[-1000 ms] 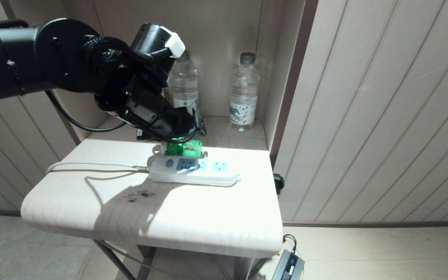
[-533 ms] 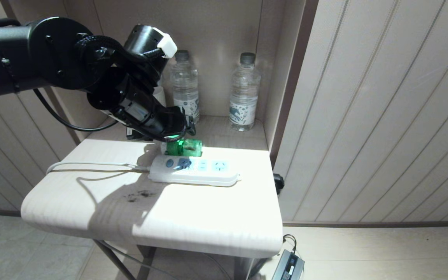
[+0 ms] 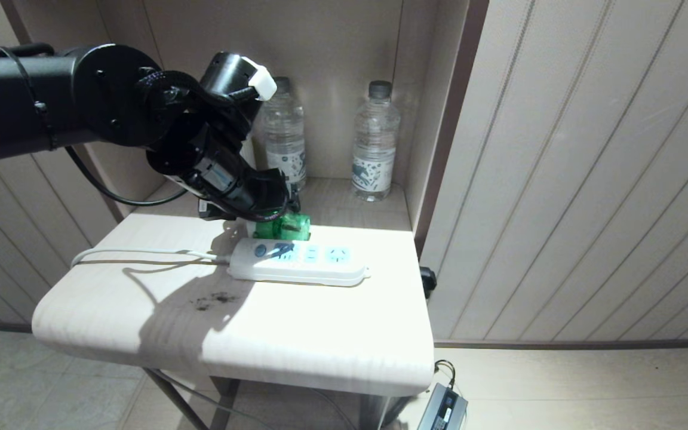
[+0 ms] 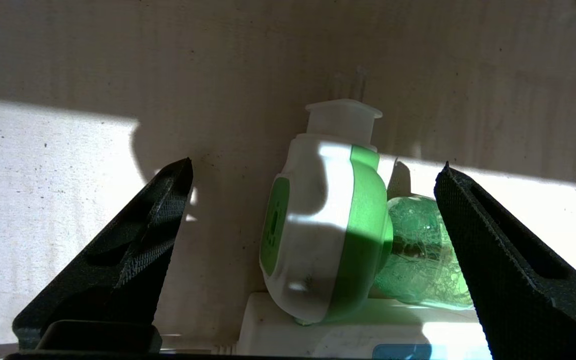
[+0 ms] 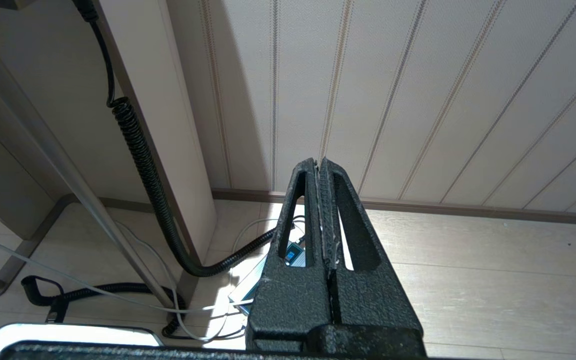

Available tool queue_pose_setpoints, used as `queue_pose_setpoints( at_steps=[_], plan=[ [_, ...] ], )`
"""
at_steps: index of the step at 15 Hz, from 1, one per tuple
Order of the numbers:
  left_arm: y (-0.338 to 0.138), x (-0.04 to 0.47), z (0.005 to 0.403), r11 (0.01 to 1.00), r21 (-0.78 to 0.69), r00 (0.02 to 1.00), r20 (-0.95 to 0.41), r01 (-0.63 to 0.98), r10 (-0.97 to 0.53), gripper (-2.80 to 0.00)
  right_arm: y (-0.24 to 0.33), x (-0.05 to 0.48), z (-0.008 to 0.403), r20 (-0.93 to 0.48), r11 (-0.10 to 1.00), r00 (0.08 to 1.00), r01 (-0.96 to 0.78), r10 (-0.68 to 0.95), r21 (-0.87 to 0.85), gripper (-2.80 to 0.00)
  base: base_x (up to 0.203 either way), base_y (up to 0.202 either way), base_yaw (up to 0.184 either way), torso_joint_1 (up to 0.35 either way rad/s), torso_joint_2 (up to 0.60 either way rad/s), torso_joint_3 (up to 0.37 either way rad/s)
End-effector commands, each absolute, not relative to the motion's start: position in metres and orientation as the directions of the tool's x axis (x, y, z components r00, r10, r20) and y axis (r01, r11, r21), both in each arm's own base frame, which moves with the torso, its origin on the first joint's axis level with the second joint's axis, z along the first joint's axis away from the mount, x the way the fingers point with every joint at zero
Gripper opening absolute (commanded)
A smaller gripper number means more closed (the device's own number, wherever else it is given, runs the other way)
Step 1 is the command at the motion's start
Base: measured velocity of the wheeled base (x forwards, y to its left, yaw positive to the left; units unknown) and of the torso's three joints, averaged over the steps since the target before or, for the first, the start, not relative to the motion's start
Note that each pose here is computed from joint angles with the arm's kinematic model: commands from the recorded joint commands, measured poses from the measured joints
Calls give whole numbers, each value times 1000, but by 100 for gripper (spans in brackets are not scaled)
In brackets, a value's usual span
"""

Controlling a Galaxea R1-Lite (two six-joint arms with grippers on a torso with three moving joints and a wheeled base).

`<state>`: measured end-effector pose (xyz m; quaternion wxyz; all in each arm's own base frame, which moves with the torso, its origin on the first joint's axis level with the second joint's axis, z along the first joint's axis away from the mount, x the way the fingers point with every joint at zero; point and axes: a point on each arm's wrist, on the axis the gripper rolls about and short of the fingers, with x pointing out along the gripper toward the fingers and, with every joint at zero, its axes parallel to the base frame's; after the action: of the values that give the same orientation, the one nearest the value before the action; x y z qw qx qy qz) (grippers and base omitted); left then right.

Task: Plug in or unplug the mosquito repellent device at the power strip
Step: Pick up the mosquito repellent liquid

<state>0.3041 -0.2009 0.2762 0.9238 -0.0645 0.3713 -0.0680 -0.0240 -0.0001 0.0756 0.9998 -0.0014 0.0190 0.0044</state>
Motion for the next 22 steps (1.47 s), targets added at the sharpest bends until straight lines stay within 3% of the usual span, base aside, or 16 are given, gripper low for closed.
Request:
queue_pose_setpoints(
  at_steps=[1,2,16,22],
  plan=[
    [-201,304,275,983,-167,712,-681,75,-170,0,0,-24,76,-40,1000,999,-9,9,-3,-280,0,0,0,0,0,0],
    [-201,304,275,983,-167,712,-681,75,-170,-280,0,-24,76,-40,1000,999,-9,9,-3,-280,0,0,0,0,0,0],
    [-193,294,291,984,-167,748,-645,62,-157,-280,0,-24,76,-40,1000,999,-9,9,-3,-280,0,0,0,0,0,0],
    [-171,265,324,1000,-21,830,-556,22,-30,-280,0,-24,76,-40,1000,999,-11,11,-3,-280,0,0,0,0,0,0]
  ],
)
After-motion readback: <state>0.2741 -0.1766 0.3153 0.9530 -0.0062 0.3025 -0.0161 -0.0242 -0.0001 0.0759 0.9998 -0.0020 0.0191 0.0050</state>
